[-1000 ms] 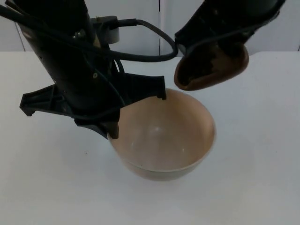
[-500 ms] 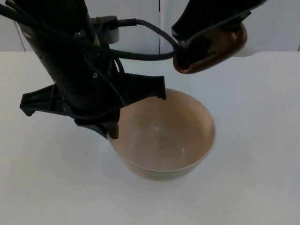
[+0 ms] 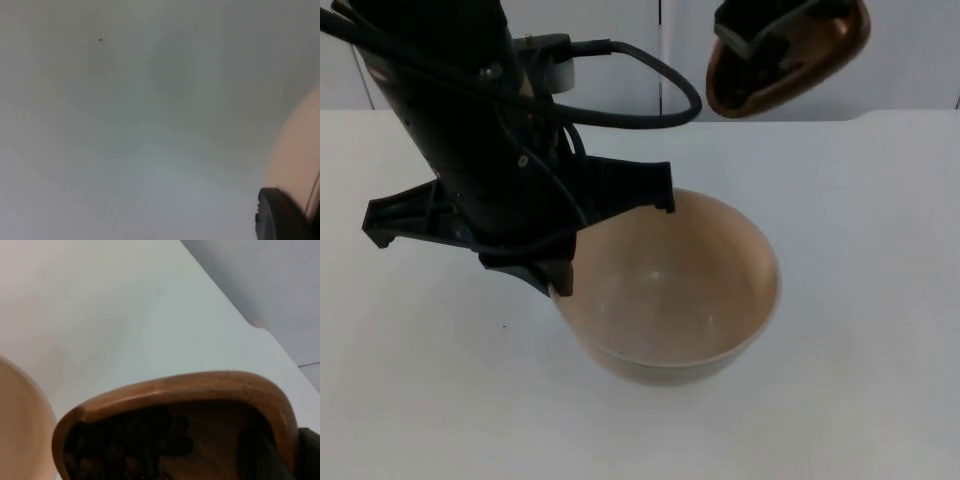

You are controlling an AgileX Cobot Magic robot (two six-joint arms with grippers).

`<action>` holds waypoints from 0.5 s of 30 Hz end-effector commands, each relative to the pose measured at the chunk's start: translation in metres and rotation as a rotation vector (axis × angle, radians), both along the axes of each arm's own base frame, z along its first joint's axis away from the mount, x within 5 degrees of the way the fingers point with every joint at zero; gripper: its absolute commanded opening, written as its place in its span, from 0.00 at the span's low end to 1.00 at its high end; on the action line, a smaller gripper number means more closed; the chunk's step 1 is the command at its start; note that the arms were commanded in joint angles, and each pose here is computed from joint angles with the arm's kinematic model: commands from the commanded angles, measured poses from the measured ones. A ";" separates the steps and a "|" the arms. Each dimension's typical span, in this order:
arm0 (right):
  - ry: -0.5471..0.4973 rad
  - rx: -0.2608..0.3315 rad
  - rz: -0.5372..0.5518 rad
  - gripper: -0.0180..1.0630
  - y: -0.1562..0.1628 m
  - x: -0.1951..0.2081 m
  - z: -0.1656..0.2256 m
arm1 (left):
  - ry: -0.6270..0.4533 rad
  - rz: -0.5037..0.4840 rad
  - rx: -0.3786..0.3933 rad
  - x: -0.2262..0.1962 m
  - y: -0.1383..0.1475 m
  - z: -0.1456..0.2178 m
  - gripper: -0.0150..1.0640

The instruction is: Pick up the bowl with the left hand and pour the coffee beans from the cup into the bowl with the right hand.

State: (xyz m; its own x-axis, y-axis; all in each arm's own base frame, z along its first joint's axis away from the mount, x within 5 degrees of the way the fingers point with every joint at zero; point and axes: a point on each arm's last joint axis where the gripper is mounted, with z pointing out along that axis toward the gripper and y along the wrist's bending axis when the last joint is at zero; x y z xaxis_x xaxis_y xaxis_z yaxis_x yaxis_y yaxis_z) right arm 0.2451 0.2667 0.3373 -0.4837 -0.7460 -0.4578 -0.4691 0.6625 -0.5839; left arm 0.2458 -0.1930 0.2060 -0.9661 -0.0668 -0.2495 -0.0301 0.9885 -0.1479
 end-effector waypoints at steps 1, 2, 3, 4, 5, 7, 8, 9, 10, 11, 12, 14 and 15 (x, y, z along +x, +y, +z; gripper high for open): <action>-0.030 -0.006 0.019 0.02 -0.001 -0.002 0.009 | -0.002 0.004 -0.009 -0.002 -0.001 0.001 0.01; -0.035 -0.010 0.020 0.02 -0.002 -0.002 0.010 | -0.002 0.004 -0.009 -0.002 -0.001 0.001 0.01; -0.041 -0.014 0.020 0.02 -0.002 -0.002 0.010 | -0.004 0.004 -0.010 -0.002 -0.001 0.001 0.01; -0.042 -0.017 0.025 0.02 -0.002 -0.002 0.011 | -0.005 0.003 -0.009 -0.002 -0.001 0.001 0.01; -0.042 -0.017 0.025 0.02 -0.002 -0.002 0.011 | -0.005 0.003 -0.009 -0.002 -0.001 0.001 0.01; -0.047 -0.026 0.049 0.02 0.001 -0.003 0.014 | -0.006 0.003 -0.010 -0.002 -0.001 0.001 0.01; -0.057 -0.039 0.061 0.02 0.001 -0.004 0.015 | -0.006 0.003 -0.010 -0.002 -0.001 0.001 0.01; -0.061 -0.052 0.082 0.02 0.004 -0.007 0.016 | -0.006 0.003 -0.010 -0.002 -0.001 0.001 0.01; -0.061 -0.052 0.082 0.02 0.004 -0.007 0.016 | -0.006 0.003 -0.010 -0.002 -0.001 0.001 0.01; -0.069 -0.062 0.100 0.02 0.006 -0.009 0.017 | -0.006 0.003 -0.010 -0.002 -0.001 0.001 0.01; -0.088 -0.077 0.116 0.02 0.009 -0.011 0.019 | -0.006 0.003 -0.010 -0.002 -0.001 0.001 0.01; -0.114 -0.108 0.139 0.02 0.011 -0.014 0.021 | -0.008 0.001 -0.007 -0.001 -0.001 0.001 0.01; -0.114 -0.123 0.159 0.02 0.013 -0.016 0.021 | -0.008 0.001 -0.007 -0.001 -0.001 0.001 0.01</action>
State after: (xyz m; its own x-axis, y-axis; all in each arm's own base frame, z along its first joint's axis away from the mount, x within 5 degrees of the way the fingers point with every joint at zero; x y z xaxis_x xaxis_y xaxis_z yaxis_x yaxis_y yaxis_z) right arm 0.2340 0.2795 0.3488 -0.3529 -0.8395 -0.4132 -0.4973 0.5423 -0.6772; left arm 0.2459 -0.1932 0.2060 -0.9657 -0.0670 -0.2510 -0.0297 0.9883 -0.1493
